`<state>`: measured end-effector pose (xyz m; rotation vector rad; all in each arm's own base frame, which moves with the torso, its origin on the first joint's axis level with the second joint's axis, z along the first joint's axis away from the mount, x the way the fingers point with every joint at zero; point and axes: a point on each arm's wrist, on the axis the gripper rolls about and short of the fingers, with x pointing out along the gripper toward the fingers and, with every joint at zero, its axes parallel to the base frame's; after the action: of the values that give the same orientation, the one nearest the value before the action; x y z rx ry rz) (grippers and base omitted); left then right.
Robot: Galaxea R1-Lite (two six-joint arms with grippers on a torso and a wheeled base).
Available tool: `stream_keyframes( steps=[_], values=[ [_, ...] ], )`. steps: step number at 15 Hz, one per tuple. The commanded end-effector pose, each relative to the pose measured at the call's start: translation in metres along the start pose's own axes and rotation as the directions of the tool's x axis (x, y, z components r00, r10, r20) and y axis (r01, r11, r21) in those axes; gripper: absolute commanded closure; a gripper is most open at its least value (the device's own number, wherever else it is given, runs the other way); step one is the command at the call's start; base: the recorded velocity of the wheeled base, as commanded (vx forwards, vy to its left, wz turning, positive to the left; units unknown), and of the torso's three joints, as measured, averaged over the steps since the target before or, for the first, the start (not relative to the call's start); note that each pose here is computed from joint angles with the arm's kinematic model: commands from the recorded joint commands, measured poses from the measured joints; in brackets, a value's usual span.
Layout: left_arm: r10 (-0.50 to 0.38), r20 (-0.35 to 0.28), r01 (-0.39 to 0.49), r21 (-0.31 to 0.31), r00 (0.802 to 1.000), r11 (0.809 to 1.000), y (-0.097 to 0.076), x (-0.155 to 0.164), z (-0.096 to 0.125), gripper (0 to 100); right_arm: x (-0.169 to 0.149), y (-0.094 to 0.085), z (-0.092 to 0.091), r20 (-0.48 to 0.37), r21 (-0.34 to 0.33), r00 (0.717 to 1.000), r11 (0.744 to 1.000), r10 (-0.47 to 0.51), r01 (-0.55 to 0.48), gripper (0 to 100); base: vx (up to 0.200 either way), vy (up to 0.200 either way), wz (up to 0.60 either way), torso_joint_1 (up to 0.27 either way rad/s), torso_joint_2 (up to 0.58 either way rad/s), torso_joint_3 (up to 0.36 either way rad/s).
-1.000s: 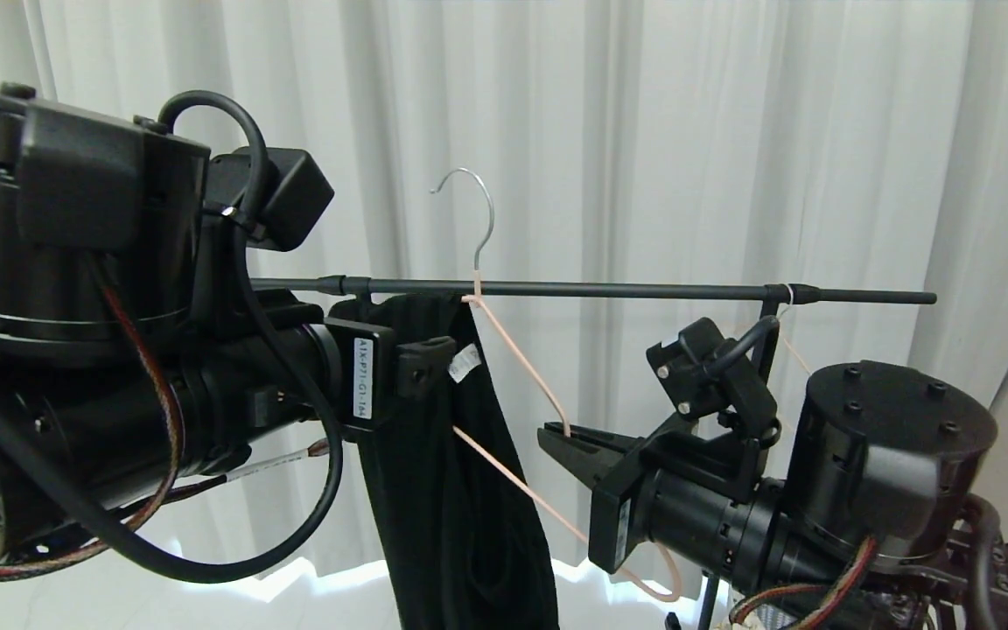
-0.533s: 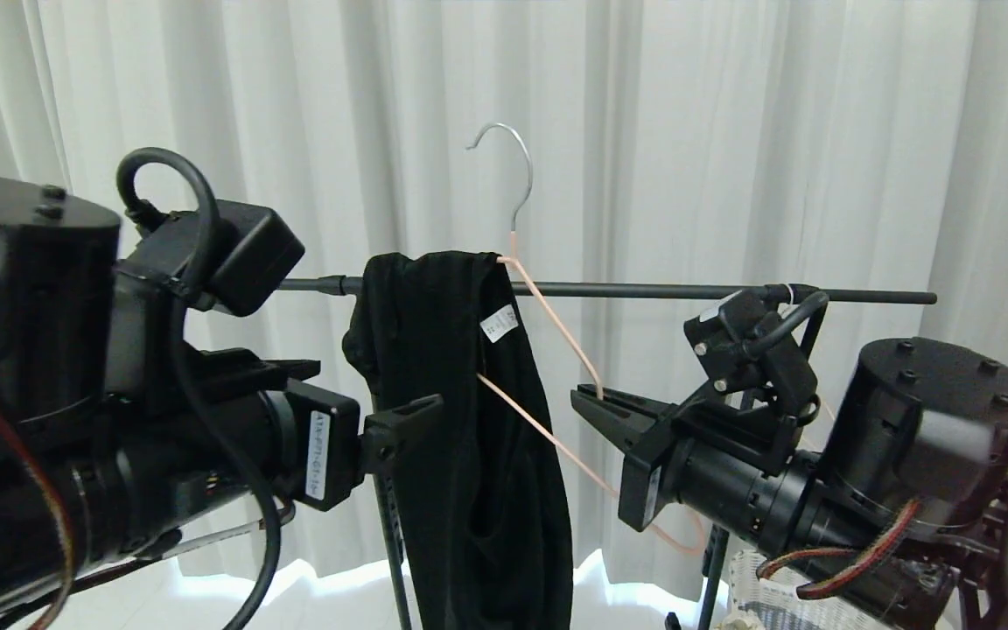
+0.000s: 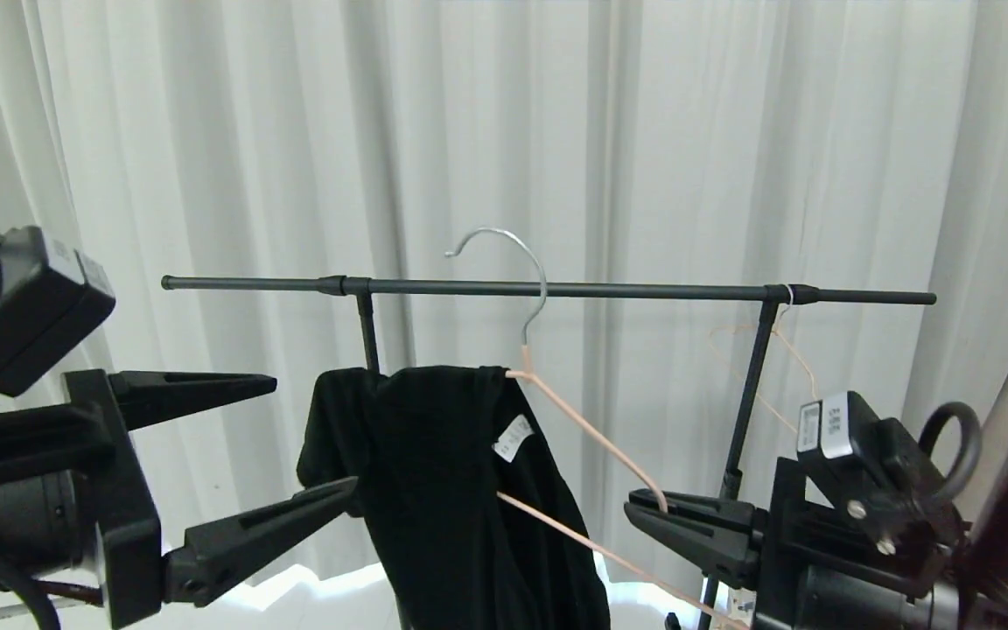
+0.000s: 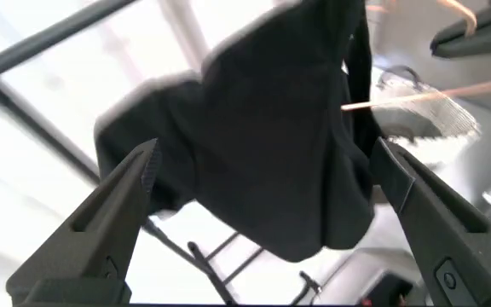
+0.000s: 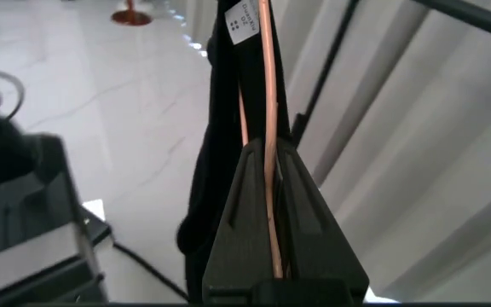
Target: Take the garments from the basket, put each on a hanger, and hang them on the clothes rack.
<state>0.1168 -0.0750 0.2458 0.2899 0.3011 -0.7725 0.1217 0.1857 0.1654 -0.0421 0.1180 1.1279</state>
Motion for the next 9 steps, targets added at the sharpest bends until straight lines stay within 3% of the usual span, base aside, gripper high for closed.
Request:
stream_keyframes(
  steps=[1, 4, 7, 9],
  values=[
    [-0.051, -0.003, 0.052, 0.027, 0.999, 0.998, -0.007, -0.006, -0.013, 0, -0.018, 0.004, -0.002, 0.008, -0.016, 0.999, 0.999, 0.041, -0.041, 100, 0.000, 0.000, 0.00, 0.000, 0.00, 0.000],
    [-0.211, -0.021, 0.212, 0.101, 0.977, 0.972, -0.022, -0.006, -0.029, 0, -0.043, 0.013, -0.018, -0.026, -0.062, 0.990, 0.988, 0.140, -0.141, 100, 0.000, 0.000, 0.00, 0.000, 0.00, 0.000],
    [-0.277, -0.043, 0.280, 0.120, 0.960, 0.952, -0.029, 0.001, -0.029, 0, -0.061, 0.027, -0.033, -0.061, -0.088, 0.975, 0.972, 0.215, -0.220, 100, 0.000, 0.000, 0.00, 0.000, 0.00, 0.000],
    [-0.349, -0.079, 0.357, 0.137, 0.934, 0.924, -0.039, 0.009, -0.032, 0, -0.063, 0.033, -0.036, -0.070, -0.092, 0.965, 0.962, 0.252, -0.257, 100, 0.000, 0.000, 0.00, 0.000, 0.00, 0.000]
  ],
)
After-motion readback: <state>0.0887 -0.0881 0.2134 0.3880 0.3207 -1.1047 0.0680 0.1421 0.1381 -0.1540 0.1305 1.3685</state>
